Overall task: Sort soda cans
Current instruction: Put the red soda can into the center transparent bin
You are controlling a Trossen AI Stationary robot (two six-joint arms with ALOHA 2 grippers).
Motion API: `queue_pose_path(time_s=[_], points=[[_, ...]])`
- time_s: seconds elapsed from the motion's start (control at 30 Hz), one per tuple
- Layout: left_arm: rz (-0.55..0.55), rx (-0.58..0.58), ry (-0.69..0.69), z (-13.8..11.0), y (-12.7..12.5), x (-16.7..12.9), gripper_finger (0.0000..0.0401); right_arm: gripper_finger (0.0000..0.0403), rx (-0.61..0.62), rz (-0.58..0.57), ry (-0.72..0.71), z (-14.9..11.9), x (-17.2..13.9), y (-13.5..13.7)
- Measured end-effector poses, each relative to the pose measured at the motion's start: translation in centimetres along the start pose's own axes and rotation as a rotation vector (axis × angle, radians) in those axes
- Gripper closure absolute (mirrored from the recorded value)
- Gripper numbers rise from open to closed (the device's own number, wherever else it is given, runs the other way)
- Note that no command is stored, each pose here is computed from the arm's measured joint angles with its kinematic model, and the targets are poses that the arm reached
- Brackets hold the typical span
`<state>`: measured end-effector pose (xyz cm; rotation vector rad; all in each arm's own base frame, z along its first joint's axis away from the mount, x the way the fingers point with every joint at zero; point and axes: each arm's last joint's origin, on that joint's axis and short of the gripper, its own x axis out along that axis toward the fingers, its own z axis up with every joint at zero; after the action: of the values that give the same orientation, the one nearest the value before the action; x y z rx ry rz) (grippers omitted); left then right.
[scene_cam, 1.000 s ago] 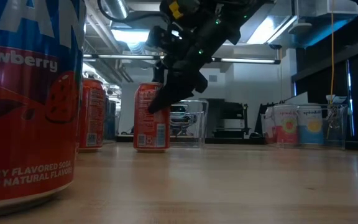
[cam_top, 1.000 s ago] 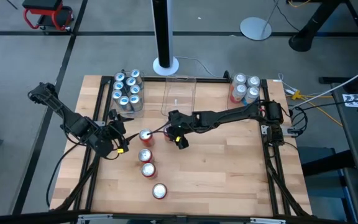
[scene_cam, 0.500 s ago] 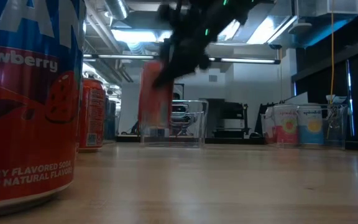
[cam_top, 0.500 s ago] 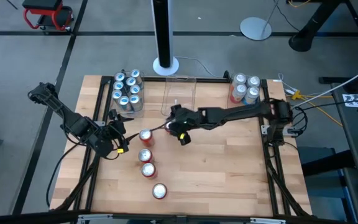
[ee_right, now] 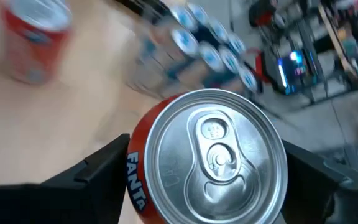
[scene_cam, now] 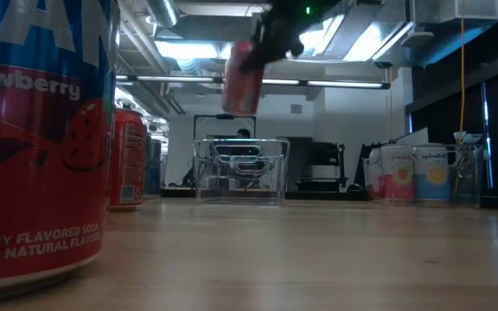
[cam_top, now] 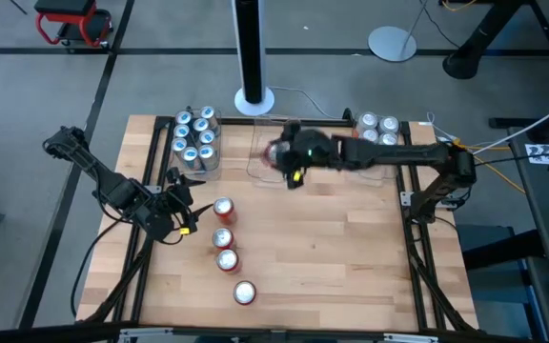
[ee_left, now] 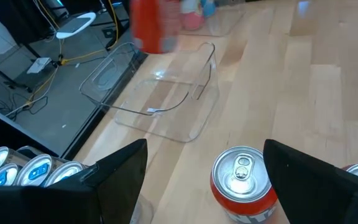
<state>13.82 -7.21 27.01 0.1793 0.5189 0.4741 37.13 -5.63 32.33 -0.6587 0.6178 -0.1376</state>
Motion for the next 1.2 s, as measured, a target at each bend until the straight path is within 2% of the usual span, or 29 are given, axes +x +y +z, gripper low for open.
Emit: queue_pose_path(time_s=[0.17, 0.4, 0.6, 1.0, 1.2], points=[[0.0, -0.004, 0.001, 0.0, 0.0, 0.0, 0.0093, 0.0092, 0.071, -0.026, 0.077, -3.8, 1.3, -3.7], [0.002, 0.004, 0.003, 0.0, 0.0, 0.0, 0.0093, 0.0093, 0.169, -0.018, 0.186, -8.7, 4.0, -6.1], [0.001, 0.003, 0.002, 0.0, 0.0, 0.0, 0.0093, 0.0094, 0.209, -0.001, 0.264, -11.8, 6.3, -6.5], [0.001, -0.003, 0.002, 0.0, 0.0, 0.0, 0.0093, 0.0089, 0.259, 0.011, 0.322, -15.2, 9.8, -6.1], [0.001, -0.002, 0.002, 0.0, 0.0, 0.0, 0.0093, 0.0096, 0.26, 0.004, 0.306, -15.6, 10.9, -5.8]])
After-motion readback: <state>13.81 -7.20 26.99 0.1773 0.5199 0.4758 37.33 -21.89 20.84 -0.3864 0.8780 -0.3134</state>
